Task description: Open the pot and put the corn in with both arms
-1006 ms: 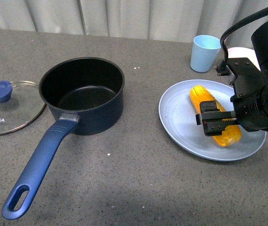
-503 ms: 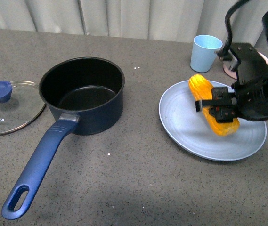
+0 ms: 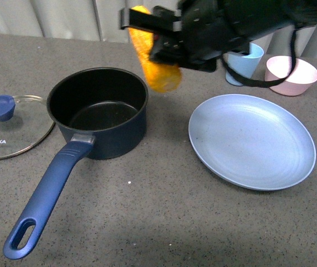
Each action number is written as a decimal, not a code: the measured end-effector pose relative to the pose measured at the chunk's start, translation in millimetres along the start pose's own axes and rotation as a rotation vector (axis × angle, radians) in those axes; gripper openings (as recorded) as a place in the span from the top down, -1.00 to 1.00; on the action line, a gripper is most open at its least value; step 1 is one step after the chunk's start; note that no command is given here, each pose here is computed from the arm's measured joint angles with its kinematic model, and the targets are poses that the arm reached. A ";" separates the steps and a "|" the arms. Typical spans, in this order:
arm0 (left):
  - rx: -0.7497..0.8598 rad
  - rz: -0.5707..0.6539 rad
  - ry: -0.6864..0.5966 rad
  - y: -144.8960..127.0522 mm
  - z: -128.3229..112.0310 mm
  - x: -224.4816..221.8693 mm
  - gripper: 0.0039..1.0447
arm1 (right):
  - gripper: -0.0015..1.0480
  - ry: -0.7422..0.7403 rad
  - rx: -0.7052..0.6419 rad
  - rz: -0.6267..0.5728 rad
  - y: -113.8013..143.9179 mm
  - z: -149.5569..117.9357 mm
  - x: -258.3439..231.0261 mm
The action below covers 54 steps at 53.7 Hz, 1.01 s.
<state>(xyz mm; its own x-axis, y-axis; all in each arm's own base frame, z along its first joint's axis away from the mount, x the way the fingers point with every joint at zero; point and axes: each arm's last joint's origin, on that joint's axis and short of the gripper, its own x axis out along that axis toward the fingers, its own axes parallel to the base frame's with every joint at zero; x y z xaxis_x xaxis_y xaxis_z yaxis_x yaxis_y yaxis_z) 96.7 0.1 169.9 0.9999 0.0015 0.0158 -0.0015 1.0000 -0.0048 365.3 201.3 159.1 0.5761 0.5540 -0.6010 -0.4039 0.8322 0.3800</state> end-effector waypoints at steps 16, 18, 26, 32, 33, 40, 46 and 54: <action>0.000 0.000 0.000 0.0 0.0 0.0 -0.88 | 0.66 0.081 -0.009 0.038 40.1 -3.7 42.3; 0.000 0.000 0.000 0.0 0.0 0.0 -0.88 | 0.66 0.089 -0.010 0.039 41.2 -4.9 45.5; 0.000 0.000 0.000 0.0 0.0 0.0 -0.88 | 0.66 0.118 -0.003 0.042 42.0 -9.6 59.4; 0.000 0.000 0.000 0.0 0.0 0.0 -0.88 | 0.46 0.128 0.005 0.052 43.0 -10.9 63.5; 0.000 0.000 0.000 0.0 0.0 0.0 -0.88 | 0.38 0.129 0.006 0.052 43.3 -11.1 63.6; 0.000 0.000 0.000 0.0 0.0 0.0 -0.88 | -0.09 0.130 0.008 0.056 44.1 -11.2 63.7; 0.000 0.000 0.000 0.0 0.0 0.0 -0.88 | -0.39 0.121 0.008 0.053 42.8 -10.9 63.3; 0.000 0.000 0.000 0.0 0.0 0.0 -0.88 | -0.85 0.061 0.002 0.030 35.9 -12.3 51.7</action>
<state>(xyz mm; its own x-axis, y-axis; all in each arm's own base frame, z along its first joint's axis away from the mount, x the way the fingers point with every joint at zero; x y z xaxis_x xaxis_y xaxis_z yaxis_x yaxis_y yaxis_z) 96.7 0.1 169.9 0.9999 0.0015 0.0162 -0.0014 1.0000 -0.0048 371.9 259.6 133.0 0.5189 0.5764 -0.6313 -0.4188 0.8152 0.4000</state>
